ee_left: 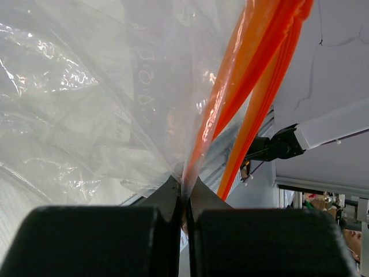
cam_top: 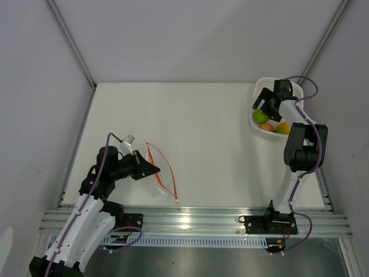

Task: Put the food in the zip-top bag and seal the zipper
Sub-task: Pick up the fake fruit from the bin.

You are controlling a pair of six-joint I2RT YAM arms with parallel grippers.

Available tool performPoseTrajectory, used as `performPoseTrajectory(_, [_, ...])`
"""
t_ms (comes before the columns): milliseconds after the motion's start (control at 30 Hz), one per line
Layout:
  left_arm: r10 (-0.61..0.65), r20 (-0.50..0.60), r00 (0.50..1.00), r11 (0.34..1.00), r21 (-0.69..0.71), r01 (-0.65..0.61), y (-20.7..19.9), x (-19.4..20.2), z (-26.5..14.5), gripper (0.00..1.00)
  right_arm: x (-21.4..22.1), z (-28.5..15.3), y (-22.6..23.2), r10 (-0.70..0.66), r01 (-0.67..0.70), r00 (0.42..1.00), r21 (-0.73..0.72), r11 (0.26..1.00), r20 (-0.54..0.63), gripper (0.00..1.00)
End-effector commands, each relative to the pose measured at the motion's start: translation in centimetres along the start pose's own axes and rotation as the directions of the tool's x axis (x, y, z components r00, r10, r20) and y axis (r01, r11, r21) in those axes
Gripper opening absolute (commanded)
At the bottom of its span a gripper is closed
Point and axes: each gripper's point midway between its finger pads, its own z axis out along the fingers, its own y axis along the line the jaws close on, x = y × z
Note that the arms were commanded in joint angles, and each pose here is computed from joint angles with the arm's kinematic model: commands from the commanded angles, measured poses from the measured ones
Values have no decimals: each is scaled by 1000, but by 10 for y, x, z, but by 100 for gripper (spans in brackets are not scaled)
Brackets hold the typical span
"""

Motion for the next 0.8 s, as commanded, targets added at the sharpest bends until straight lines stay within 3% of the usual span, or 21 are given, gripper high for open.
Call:
performPoseTrajectory(0, [-5, -10, 1000, 1000, 14, 5, 0, 2, 3, 1, -26, 5, 18, -5, 9, 998, -68, 998, 61, 99])
performPoseTrajectory(267, [-19, -10, 1000, 1000, 11, 19, 2, 1, 5, 0, -26, 32, 12, -29, 30, 999, -34, 999, 46, 99])
performPoseTrajectory(533, [-26, -10, 1000, 1000, 10, 26, 2, 0, 7, 1, -20, 41, 10, -37, 38, 999, -31, 999, 22, 89])
performPoseTrajectory(767, [-33, -12, 999, 999, 14, 33, 1, 0, 7, 1, -8, 40, 1, -36, 36, 999, -4, 999, 4, 88])
